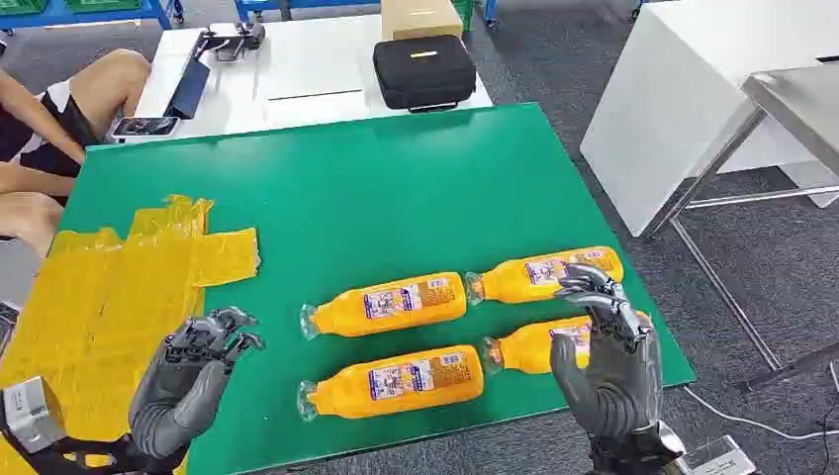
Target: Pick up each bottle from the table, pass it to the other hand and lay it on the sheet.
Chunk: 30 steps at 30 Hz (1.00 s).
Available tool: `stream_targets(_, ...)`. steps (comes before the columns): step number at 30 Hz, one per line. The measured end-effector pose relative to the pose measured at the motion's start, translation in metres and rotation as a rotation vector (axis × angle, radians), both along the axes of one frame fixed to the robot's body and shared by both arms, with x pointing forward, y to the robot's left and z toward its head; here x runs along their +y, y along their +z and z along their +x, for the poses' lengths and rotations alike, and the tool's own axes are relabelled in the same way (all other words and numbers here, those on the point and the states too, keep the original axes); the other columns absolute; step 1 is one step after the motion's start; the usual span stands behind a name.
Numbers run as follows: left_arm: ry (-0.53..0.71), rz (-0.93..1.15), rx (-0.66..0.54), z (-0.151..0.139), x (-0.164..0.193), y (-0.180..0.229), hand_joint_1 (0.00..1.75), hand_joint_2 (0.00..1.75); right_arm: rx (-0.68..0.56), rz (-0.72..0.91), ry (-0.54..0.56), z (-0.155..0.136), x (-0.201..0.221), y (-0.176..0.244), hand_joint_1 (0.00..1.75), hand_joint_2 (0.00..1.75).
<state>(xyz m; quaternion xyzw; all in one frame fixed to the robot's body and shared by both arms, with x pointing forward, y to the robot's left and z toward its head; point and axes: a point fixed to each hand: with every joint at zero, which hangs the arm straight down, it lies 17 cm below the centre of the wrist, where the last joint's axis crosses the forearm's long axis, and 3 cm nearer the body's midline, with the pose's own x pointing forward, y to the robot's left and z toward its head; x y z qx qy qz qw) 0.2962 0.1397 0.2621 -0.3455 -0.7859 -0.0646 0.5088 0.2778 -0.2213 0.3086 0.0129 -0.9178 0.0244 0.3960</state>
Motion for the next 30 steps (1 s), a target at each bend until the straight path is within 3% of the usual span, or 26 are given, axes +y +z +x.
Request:
stream_targets(4,0.026,0.006,-0.011,0.002,0.003,0.0,1.75,1.75,0.019,0.0,0.018,0.002,0.003,-0.002,1.75,1.75)
stream_targets(6,0.202,0.068,-0.078,0.015,0.019,0.001,1.75,1.75,0.133,-0.011,0.081,0.018,0.017,-0.023,1.75,1.75)
stream_targets(8,0.481,0.221,-0.159,0.035,0.042,-0.002,1.75,1.75,0.218,-0.025,0.112,0.036,0.032,-0.052,1.75,1.75)
stream_targets(10,0.633,0.288,-0.202,0.041,0.055,-0.002,1.75,1.75,0.258,-0.029,0.134,0.043,0.045,-0.071,1.75,1.75)
stream_targets(18,0.604,0.285,-0.183,0.046,0.041,-0.01,1.75,1.75,0.315,-0.044,0.134,0.053,0.057,-0.096,1.75,1.75)
stream_targets(19,0.598,0.285,-0.185,0.047,0.038,-0.01,1.75,1.75,0.318,-0.048,0.127,0.053,0.056,-0.097,1.34,1.75)
stream_targets(20,0.592,0.286,-0.188,0.048,0.036,-0.009,0.37,1.75,0.325,-0.055,0.12,0.054,0.055,-0.099,0.02,1.75)
stream_targets(21,0.586,0.288,-0.192,0.049,0.034,-0.009,0.0,1.75,0.332,-0.061,0.119,0.054,0.056,-0.101,0.0,1.75)
stream_targets(30,0.57,0.313,-0.202,0.059,0.025,-0.007,0.0,1.75,0.348,-0.185,0.059,0.06,0.063,-0.108,0.0,1.75)
